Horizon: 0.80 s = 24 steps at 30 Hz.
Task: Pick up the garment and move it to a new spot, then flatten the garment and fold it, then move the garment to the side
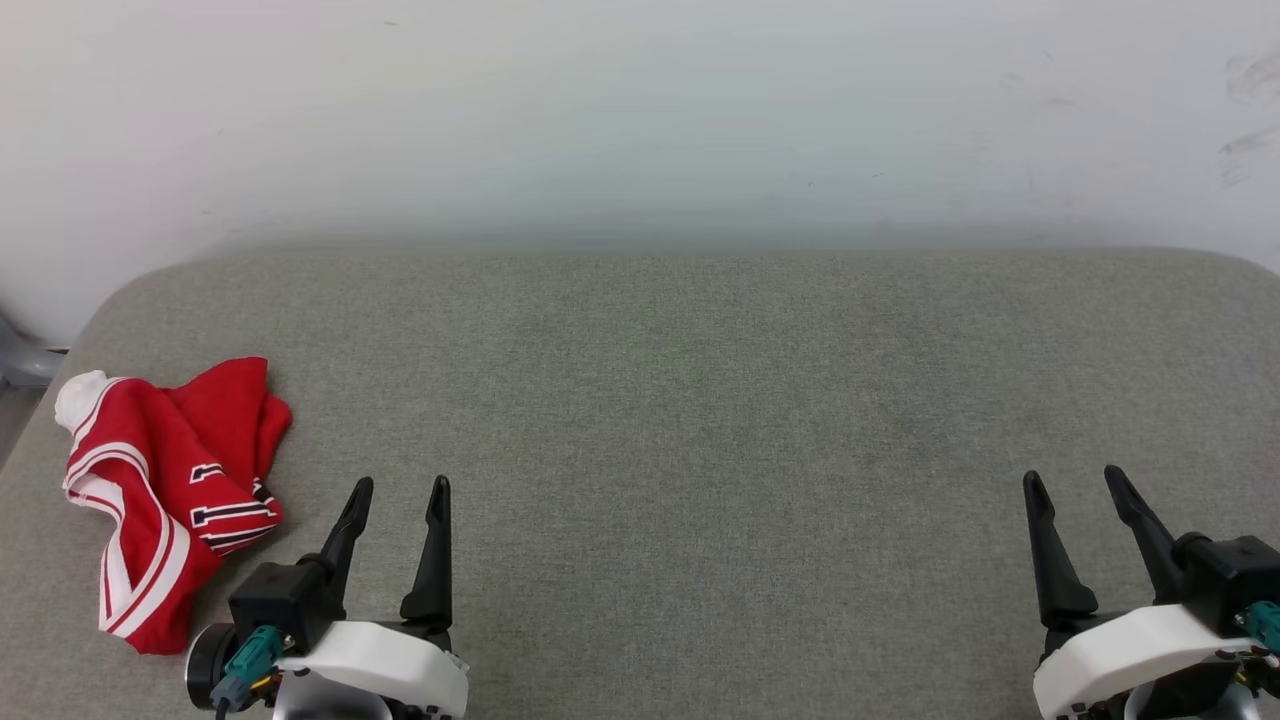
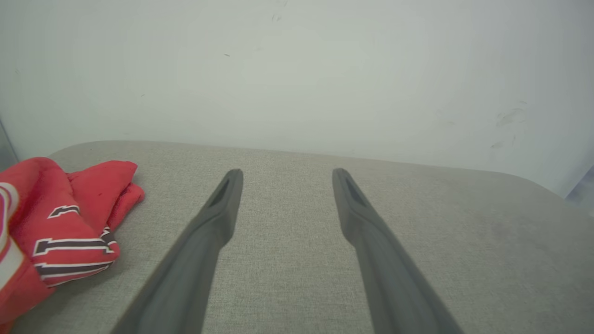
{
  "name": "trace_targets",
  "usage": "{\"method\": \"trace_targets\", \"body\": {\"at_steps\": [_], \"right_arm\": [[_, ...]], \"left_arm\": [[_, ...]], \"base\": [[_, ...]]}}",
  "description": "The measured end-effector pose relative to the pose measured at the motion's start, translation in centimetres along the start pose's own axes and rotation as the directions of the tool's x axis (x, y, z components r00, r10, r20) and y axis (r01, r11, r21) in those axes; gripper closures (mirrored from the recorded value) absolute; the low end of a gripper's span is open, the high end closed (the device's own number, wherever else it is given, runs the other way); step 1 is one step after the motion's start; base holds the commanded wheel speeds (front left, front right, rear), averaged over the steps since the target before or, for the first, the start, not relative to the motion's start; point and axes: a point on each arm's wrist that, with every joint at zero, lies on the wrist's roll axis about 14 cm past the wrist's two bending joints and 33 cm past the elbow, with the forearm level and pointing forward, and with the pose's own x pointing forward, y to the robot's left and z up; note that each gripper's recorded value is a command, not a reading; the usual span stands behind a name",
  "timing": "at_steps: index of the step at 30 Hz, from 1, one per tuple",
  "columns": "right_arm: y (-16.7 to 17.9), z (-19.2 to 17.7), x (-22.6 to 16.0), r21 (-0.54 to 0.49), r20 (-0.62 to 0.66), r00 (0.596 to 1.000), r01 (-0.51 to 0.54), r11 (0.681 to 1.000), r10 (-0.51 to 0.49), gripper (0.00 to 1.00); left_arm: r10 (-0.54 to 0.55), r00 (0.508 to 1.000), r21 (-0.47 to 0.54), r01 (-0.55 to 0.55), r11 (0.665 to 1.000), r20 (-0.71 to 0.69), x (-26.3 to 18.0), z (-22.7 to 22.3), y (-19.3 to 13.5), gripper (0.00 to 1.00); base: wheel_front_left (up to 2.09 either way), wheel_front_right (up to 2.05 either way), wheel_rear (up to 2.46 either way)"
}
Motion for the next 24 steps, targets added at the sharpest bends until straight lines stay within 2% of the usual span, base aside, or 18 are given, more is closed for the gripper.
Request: {"method": "trace_targets", "body": {"at_steps": [6,24], "right_arm": [[0.2,0.2,-0.1,-0.031,0.007,1.0,-0.004,1.0,0.004,0.0],[0.1,1.2,-0.1,-0.03,0.064,0.998,0.003,1.0,-0.001,0.0]], "left_arm": [[-0.004,1.0,0.021,0.004,1.0,-0.001,-0.1,-0.2,-0.1,0.0],[-0.023,1.0,0.066,0.023,0.998,-0.003,-0.4,-0.7,-0.5,0.0]], "base": [[0.0,0.0,0.0],[0.0,0.0,0.0]]}}
